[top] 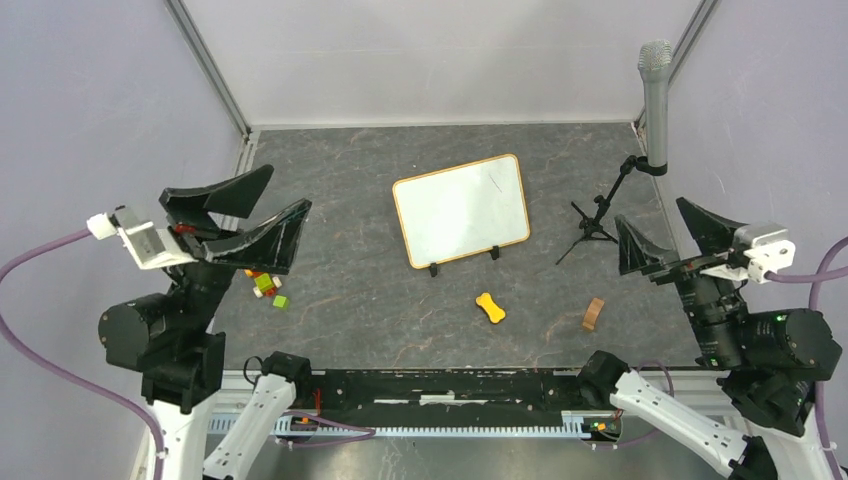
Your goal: Erase the whiteboard
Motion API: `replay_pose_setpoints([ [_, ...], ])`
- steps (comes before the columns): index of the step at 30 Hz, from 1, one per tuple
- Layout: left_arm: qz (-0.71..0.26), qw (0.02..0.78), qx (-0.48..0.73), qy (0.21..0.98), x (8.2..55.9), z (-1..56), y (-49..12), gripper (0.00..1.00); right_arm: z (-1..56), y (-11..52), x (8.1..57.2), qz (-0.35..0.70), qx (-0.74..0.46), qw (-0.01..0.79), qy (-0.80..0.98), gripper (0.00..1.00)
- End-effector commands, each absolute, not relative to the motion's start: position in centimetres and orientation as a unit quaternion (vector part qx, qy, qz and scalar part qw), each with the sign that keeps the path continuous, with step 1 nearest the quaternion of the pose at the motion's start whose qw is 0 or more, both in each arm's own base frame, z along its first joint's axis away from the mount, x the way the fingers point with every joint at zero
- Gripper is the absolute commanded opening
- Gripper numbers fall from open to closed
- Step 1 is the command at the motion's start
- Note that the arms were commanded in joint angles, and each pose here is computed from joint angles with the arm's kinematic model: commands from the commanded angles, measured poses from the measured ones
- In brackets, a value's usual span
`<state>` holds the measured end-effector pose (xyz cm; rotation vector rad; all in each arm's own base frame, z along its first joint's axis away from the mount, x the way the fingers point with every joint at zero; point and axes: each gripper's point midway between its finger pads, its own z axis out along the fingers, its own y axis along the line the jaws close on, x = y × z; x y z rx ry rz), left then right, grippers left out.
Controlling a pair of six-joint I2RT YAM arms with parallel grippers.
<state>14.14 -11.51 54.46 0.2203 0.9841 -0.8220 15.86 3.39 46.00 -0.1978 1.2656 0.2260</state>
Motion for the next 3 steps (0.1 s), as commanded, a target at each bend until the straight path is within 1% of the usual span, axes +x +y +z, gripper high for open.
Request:
replay_pose_setpoints([
  [1, -0.377, 0.822, 0.110, 0.412, 12.81, 56.54, -11.03, 1.00, 47.25, 1.42, 15.39, 0.092, -0.057, 0.810, 0.576, 0.98],
  [3, -0.377, 0.826, 0.107, 0.405, 12.90, 56.83, -10.92, 1.00, 47.26, 1.00, 15.39, 0.090, -0.045, 0.808, 0.580, 0.98],
])
